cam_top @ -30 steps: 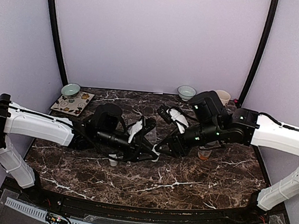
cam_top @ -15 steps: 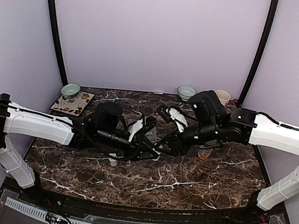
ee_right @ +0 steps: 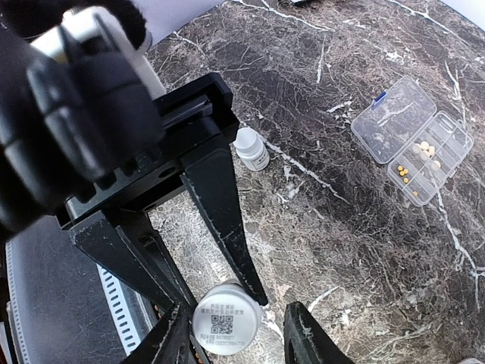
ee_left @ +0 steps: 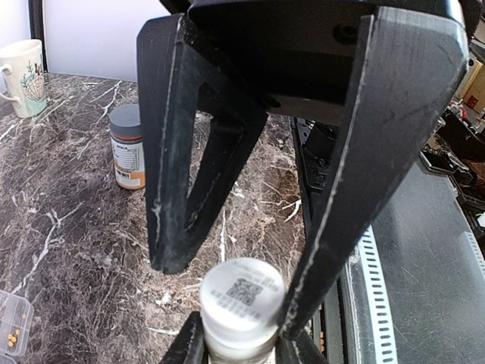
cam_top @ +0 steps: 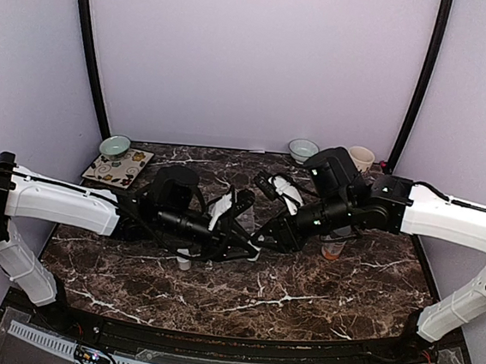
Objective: Sort the pills into containers
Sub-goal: Screw the lid of the pill bottle onto the pill bottle.
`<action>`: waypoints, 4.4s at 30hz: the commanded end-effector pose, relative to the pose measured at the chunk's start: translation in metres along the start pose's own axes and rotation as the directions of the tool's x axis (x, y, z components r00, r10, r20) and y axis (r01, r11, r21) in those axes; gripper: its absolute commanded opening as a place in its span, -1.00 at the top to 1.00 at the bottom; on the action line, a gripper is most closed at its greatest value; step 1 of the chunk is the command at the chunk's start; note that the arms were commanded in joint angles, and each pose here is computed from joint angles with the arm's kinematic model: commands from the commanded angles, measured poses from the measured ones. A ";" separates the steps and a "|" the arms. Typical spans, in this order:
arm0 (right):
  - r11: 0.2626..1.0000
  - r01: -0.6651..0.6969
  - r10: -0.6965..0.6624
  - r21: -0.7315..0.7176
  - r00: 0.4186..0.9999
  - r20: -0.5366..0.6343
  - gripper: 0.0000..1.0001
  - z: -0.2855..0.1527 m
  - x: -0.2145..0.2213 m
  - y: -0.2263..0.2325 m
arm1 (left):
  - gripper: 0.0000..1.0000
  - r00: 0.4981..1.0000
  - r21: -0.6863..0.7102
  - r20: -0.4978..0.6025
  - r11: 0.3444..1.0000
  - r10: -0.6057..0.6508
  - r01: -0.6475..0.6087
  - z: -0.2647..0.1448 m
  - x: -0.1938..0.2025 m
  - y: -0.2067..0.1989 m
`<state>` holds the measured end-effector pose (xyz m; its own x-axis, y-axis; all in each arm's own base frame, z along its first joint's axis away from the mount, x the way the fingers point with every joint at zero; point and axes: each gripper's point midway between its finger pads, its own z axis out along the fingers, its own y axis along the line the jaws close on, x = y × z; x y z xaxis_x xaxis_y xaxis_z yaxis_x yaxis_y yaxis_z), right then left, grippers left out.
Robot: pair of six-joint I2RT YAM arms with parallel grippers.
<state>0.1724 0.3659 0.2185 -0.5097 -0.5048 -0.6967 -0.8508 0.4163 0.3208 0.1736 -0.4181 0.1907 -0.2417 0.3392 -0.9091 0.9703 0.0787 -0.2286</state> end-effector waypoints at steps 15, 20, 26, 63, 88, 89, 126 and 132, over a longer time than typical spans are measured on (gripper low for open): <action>0.999 -0.011 0.011 -0.031 1.000 0.015 0.52 0.006 -0.008 0.000 | 0.87 0.997 -0.005 0.048 0.999 0.052 -0.052 -0.009 -0.029 -0.006; 0.999 -0.028 0.028 -0.030 1.000 0.008 0.59 0.007 -0.011 0.000 | 0.90 0.998 -0.050 0.031 0.997 0.061 -0.060 -0.007 -0.029 0.001; 0.996 -0.085 0.085 0.020 0.996 -0.010 0.61 0.012 -0.020 -0.008 | 0.91 0.997 -0.105 0.016 0.991 0.081 -0.079 -0.003 -0.028 0.007; 0.883 -0.410 0.415 0.226 0.909 0.026 0.12 0.040 -0.044 -0.013 | 0.94 0.970 -0.391 0.068 0.900 0.235 -0.191 0.007 -0.052 0.019; 0.971 -0.201 0.161 0.130 0.951 0.265 -0.03 -0.041 -0.061 0.003 | 1.00 0.992 -0.153 0.084 0.985 0.090 -0.077 -0.008 -0.045 -0.011; 0.974 -0.186 0.146 0.130 0.952 0.269 -0.03 -0.045 -0.059 0.003 | 1.00 0.993 -0.146 0.082 0.987 0.083 -0.071 -0.008 -0.045 -0.012; 0.998 0.056 -0.050 -0.015 0.970 0.238 0.00 -0.048 -0.029 0.032 | 1.00 0.996 0.144 0.012 0.986 -0.089 0.086 -0.015 -0.053 -0.034; 0.998 0.057 -0.047 -0.038 0.971 0.234 0.01 -0.043 -0.030 0.035 | 1.00 0.996 0.150 0.012 0.985 -0.085 0.082 -0.014 -0.054 -0.034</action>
<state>0.1518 0.3529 0.2626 -0.4464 -0.3720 -0.8139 -0.8689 0.3974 0.2949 0.1550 -0.4232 0.2362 -0.3396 0.3394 -0.8772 0.9325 -0.0008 -0.3613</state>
